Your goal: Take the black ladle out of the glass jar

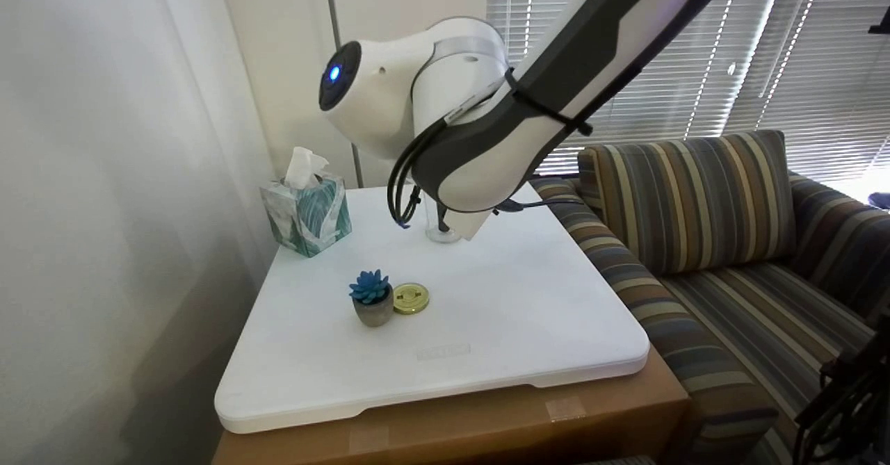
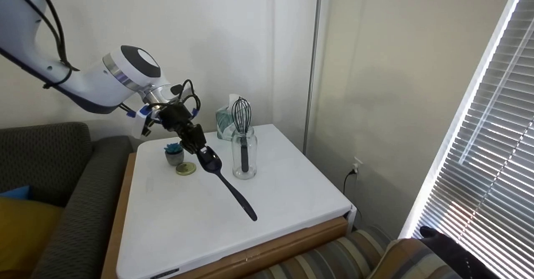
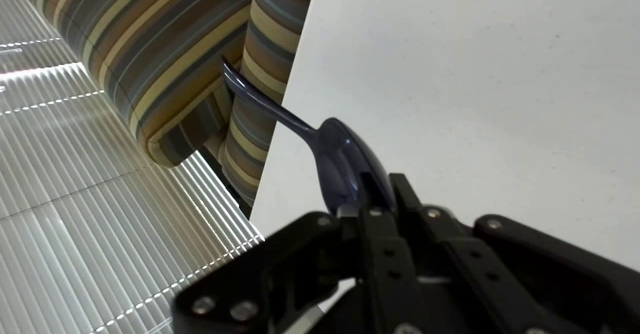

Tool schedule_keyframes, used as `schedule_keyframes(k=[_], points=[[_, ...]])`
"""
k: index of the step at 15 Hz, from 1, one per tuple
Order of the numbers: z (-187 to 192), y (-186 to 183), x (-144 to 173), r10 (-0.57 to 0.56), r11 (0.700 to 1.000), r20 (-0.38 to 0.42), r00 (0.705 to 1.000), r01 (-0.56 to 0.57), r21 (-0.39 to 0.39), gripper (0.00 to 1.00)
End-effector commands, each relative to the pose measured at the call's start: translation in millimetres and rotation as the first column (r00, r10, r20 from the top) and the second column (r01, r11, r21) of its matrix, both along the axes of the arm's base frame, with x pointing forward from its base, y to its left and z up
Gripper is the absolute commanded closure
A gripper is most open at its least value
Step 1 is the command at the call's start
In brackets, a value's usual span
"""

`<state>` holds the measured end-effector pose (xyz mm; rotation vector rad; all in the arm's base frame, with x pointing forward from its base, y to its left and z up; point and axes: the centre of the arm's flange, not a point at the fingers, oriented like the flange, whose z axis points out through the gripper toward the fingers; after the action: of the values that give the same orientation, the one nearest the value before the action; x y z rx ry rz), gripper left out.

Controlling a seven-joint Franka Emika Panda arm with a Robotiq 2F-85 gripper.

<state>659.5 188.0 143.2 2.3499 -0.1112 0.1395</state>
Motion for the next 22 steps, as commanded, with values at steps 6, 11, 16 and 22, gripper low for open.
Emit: schedule_keyframes(k=[6,11,16,22], points=[[-16.3,23.0,16.8,0.025,0.997,-0.050,0.998,-0.029,-0.076,0.98],[-22.4,28.1,4.3,0.026,0.998,-0.062,0.998,-0.030,-0.059,0.92],[-28.3,31.0,2.1,0.030,0.998,-0.072,0.997,-0.033,-0.054,0.92],[-52.8,53.1,-11.2,0.059,0.996,-0.101,0.993,-0.065,-0.056,0.98]])
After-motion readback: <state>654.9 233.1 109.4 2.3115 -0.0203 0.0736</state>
